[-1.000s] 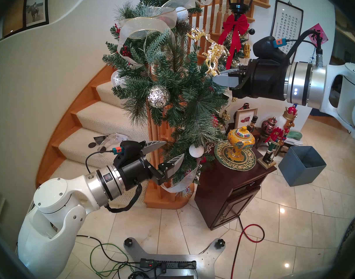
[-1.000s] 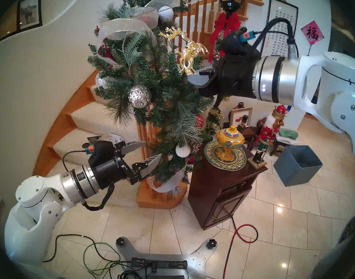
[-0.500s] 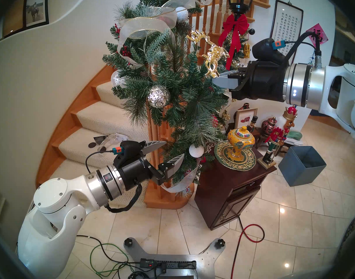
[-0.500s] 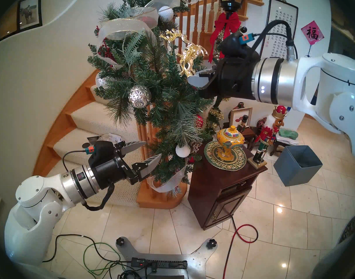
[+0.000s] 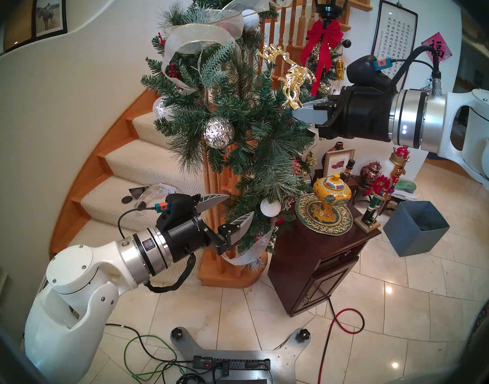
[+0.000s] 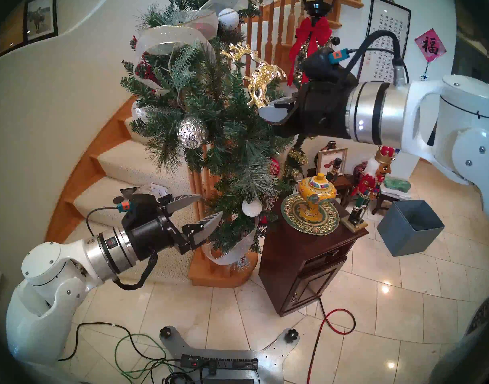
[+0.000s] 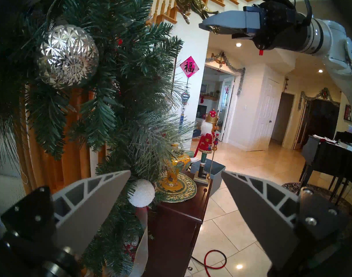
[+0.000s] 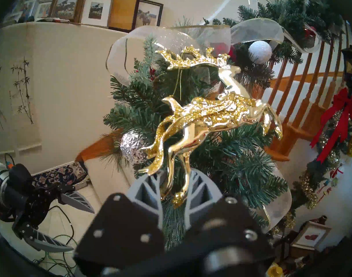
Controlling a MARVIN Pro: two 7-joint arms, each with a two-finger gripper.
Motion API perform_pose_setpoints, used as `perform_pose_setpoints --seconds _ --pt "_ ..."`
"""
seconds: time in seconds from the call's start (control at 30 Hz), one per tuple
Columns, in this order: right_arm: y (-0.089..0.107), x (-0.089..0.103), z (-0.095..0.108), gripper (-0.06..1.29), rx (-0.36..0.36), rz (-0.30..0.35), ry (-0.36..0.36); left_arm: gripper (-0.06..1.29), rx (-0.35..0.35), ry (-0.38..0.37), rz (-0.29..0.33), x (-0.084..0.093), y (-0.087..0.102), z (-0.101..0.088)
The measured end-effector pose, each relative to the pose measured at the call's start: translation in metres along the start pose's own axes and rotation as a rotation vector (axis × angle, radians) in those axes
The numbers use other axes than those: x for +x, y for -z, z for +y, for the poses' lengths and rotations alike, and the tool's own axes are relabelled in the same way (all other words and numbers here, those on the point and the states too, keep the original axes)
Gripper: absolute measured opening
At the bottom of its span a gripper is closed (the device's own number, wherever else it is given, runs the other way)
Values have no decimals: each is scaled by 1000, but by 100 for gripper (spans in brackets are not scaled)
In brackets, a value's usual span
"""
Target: Hang the ornament onto the Christmas-tree-style decoration
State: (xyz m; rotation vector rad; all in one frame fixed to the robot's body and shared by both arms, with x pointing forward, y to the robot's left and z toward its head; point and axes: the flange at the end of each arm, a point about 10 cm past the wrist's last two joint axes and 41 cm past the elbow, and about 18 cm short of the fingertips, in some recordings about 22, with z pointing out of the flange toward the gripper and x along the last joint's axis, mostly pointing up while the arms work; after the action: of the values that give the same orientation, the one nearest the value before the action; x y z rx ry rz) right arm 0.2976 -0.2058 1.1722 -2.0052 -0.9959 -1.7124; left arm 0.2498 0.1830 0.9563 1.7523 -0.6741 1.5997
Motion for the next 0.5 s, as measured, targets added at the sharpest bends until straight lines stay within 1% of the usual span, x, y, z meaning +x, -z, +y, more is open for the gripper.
perform_pose_setpoints --seconds 0.5 --pt "-1 -2 4 8 -10 -6 -7 124 0 0 0 0 0 0"
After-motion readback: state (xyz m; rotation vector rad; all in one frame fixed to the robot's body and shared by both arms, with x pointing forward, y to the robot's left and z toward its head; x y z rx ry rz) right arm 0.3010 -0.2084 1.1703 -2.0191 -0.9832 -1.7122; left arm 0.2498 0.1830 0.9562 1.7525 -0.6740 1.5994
